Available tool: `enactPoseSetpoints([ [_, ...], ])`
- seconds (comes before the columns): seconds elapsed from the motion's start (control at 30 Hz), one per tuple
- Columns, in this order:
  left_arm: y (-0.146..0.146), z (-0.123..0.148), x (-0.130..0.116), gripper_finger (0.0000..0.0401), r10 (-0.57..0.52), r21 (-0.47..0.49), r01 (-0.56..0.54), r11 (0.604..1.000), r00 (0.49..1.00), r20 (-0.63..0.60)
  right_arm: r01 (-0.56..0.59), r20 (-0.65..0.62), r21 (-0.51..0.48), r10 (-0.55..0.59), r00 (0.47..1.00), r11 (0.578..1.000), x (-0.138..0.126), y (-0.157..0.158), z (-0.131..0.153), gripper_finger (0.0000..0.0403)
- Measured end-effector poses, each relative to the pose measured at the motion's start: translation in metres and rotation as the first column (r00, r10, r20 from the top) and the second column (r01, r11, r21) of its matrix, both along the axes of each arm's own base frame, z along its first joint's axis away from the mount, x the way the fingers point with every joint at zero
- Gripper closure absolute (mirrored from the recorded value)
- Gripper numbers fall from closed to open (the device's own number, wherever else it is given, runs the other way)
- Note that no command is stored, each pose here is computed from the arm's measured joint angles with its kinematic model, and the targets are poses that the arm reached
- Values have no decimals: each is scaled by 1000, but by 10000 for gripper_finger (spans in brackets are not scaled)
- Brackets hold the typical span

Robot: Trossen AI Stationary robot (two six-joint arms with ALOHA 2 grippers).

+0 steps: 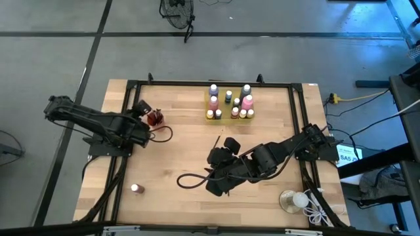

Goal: Pick & Place Paint Supplies
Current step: Put the silver paint brush into the orange cup

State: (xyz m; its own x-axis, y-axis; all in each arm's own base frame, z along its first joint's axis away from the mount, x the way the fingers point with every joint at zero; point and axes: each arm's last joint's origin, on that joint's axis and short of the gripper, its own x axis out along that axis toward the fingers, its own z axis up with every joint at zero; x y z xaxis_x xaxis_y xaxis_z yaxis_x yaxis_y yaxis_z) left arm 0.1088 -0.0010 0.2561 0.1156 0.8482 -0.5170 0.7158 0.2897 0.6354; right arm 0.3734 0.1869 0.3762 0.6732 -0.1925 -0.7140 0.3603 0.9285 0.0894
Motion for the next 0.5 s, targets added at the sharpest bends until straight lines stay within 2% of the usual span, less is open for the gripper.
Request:
enactPoseSetpoints([
  [0.13, -2, 21, 5, 315, -29, 51, 24, 998, 995, 96, 0, 0, 0, 0, 1000, 1000, 0, 0, 0, 200],
  [0.27, -3, 50, 8, 315, -6, 12, 3, 1000, 971, 239, 0, -1, 2, 0, 1000, 1000, 0, 0, 0, 200],
  [0.33, -4, 63, 8, 315, 55, -62, -35, 997, 933, 357, 2, -9, 18, -1, 1000, 1000, 0, -1, 0, 200],
  [0.4, -5, 75, 8, 314, 153, -206, -65, 976, 881, 448, 22, -25, 34, -21, 999, 999, -1, -2, -2, 200],
  [0.5, -10, 86, 6, 314, 288, -465, -56, 883, 849, 443, 57, -65, 68, -53, 997, 996, -3, -5, -4, 199],
])
